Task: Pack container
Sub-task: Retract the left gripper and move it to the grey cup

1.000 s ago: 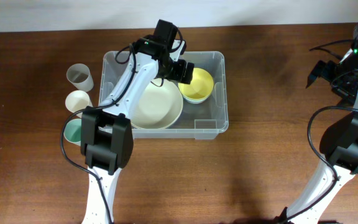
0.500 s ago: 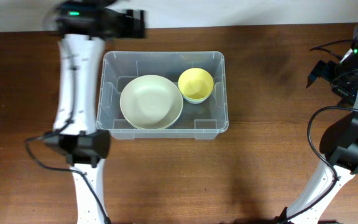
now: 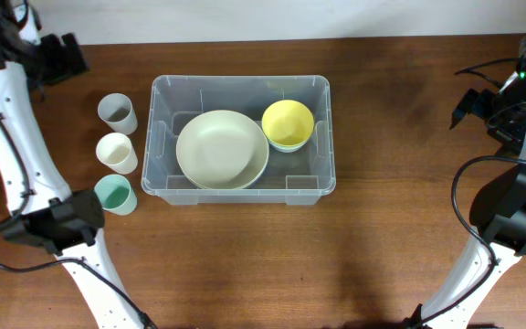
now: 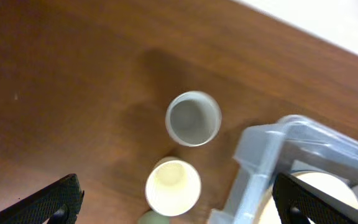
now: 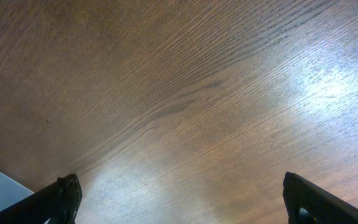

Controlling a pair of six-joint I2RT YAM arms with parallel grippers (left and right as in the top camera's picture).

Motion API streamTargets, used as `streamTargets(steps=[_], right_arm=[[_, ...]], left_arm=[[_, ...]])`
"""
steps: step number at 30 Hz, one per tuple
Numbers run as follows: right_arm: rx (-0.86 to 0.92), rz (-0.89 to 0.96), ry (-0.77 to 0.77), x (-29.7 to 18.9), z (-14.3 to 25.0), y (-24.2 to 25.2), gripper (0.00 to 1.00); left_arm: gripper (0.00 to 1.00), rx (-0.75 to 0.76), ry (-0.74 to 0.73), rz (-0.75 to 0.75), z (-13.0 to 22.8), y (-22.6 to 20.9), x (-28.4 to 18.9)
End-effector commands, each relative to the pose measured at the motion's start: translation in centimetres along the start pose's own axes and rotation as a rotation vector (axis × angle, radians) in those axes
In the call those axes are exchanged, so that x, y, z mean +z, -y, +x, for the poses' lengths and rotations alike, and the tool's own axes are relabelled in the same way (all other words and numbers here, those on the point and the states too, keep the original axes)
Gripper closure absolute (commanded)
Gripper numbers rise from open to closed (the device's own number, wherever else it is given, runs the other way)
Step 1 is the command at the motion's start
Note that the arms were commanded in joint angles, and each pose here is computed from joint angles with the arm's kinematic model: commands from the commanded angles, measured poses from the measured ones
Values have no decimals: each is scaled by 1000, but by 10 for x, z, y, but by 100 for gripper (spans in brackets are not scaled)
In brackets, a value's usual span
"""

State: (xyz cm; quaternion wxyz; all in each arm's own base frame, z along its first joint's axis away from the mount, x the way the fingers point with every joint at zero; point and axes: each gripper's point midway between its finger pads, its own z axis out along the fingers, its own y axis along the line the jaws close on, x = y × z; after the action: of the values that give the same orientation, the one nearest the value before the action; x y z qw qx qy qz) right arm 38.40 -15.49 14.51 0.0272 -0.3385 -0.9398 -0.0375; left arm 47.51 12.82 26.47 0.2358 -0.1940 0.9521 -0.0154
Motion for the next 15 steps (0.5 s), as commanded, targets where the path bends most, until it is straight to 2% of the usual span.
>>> streamTargets(steps=[1, 7, 15], right_arm=[[-3, -6, 36, -15, 2, 3, 1], [-3, -6, 36, -15, 2, 3, 1], [-3, -6, 36, -15, 2, 3, 1]], left_arm=[[1, -28, -119, -22, 15, -9, 46], [1, -29, -197, -29, 24, -12, 98], [0, -11, -239, -31, 31, -15, 132]])
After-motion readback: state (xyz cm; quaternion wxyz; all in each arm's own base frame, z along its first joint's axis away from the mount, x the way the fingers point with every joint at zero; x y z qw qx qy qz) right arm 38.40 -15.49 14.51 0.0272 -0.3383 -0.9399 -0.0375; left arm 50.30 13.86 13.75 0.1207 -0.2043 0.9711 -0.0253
